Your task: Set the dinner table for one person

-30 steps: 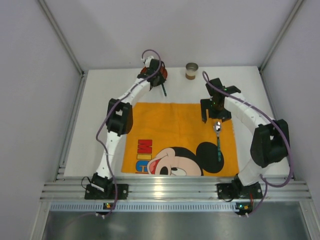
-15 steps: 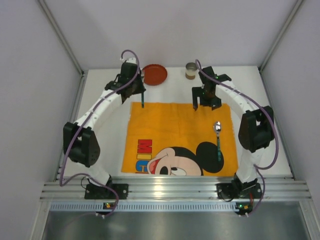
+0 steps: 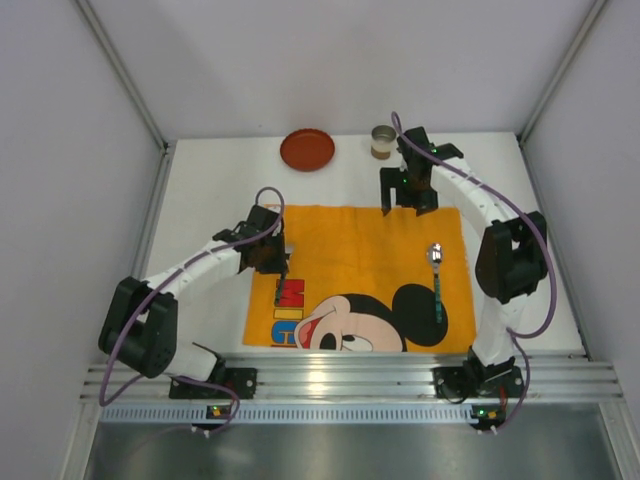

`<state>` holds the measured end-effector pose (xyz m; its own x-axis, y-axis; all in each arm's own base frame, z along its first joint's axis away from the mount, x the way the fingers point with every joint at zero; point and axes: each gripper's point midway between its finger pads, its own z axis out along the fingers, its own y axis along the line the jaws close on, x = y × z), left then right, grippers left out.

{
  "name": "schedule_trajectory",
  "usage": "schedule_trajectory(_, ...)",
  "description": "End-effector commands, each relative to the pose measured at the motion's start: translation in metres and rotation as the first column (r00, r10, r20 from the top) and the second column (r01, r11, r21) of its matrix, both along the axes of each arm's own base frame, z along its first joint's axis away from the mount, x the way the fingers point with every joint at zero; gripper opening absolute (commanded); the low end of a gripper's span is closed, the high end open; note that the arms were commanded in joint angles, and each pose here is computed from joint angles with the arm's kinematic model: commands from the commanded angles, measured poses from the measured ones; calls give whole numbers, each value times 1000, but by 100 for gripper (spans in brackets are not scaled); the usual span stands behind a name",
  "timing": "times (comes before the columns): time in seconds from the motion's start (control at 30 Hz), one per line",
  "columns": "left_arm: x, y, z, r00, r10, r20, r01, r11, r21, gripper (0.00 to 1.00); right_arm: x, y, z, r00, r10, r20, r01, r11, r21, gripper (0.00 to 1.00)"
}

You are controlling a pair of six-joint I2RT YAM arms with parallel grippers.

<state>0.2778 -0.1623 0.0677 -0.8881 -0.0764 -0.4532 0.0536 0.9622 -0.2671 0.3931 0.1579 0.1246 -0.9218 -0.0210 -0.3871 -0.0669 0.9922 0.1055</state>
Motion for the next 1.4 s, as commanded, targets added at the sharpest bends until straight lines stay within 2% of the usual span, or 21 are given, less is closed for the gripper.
schedule_trajectory(0.0, 9, -8, -1, 999, 12, 51, -10, 1000, -28, 0, -3, 4, 6, 1000, 4, 13, -4, 1000, 22, 89)
schedule_trajectory(0.17, 4, 2, -19, 998, 57, 14, -57, 998, 19, 0, -11, -6, 5, 1000, -7, 9, 7, 1000, 19, 90)
schedule_trajectory(0.2, 4, 2, -19, 998, 61, 13, -61, 998, 20, 4, -12, -7, 3, 1000, -7, 7, 7, 1000, 17, 90)
schedule_trajectory(0.27, 3, 2, -17, 998, 63, 12, -63, 998, 18, 24, -15, -10, 1, 1000, -11, 3, 11, 1000, 15, 90)
schedule_trajectory(0.3, 4, 2, -15, 998, 63, 14, -63, 998, 19, 42, -16, -11, 3, 1000, -13, 8, 13, 1000, 15, 90)
schedule_trajectory(0.33, 7, 1, -9, 997, 70, 28, -71, 997, 15, 49, -17, -11, 3, 1000, -12, 8, 11, 1000, 14, 91)
schedule_trajectory(0.4, 15, 6, 10, 991, 98, 89, -100, 995, 18, 61, -18, -13, 3, 1000, -14, 10, 14, 1000, 12, 91)
schedule_trajectory(0.53, 60, 8, 72, 951, 135, 279, -143, 990, 7, 71, -23, -17, 4, 1000, -20, 16, 20, 1000, 5, 91)
schedule_trajectory(0.6, 83, 7, 79, 948, 134, 287, -147, 989, 26, 71, -27, -19, 5, 1000, -20, 18, 20, 1000, 4, 91)
schedule_trajectory(0.63, 105, 1, 105, 932, 134, 338, -143, 990, 1, 71, -29, -20, 4, 1000, -21, 16, 20, 1000, 7, 91)
schedule_trajectory(0.7, 137, 2, 98, 933, 151, 327, -166, 986, 17, 70, -36, -20, 2, 1000, -19, 7, 19, 1000, 18, 91)
schedule_trajectory(0.73, 162, 2, 123, 907, 198, 371, -201, 979, -30, 69, -40, -20, 1, 1000, -19, 5, 19, 1000, 19, 91)
schedule_trajectory(0.8, 193, 2, 114, 896, 258, 362, -254, 965, -59, 68, -47, -23, -1, 1000, -23, -2, 23, 1000, 18, 91)
schedule_trajectory(0.83, 216, -2, 135, 861, 327, 389, -292, 945, -148, 68, -48, -23, 0, 1000, -23, 0, 23, 1000, 18, 91)
schedule_trajectory(0.9, 244, 7, 116, 842, 408, 354, -370, 913, -173, 68, -51, -25, 5, 1000, -20, 11, 20, 1000, 19, 92)
schedule_trajectory(0.93, 263, 9, 129, 808, 472, 352, -409, 880, -241, 68, -52, -24, 8, 1000, -20, 17, 19, 1000, 22, 92)
schedule_trajectory(0.97, 277, 8, 100, 815, 493, 304, -438, 868, -232, 67, -53, -25, 10, 1000, -22, 20, 21, 999, 25, 92)
schedule_trajectory(1.03, 307, 7, 79, 801, 542, 254, -480, 835, -270, 65, -54, -27, 17, 999, -29, 40, 28, 999, 22, 92)
schedule_trajectory(1.13, 343, -6, 53, 819, 523, 235, -459, 844, -277, 64, -54, -38, 23, 996, -56, 67, 56, 998, -5, 92)
schedule_trajectory(1.2, 355, -8, 38, 823, 527, 213, -469, 841, -268, 64, -56, -45, 26, 994, -74, 82, 76, 997, -17, 93)
schedule_trajectory(1.37, 387, -11, 15, 794, 576, 194, -489, 795, -359, 64, -58, -57, 24, 992, -100, 75, 102, 994, -28, 94)
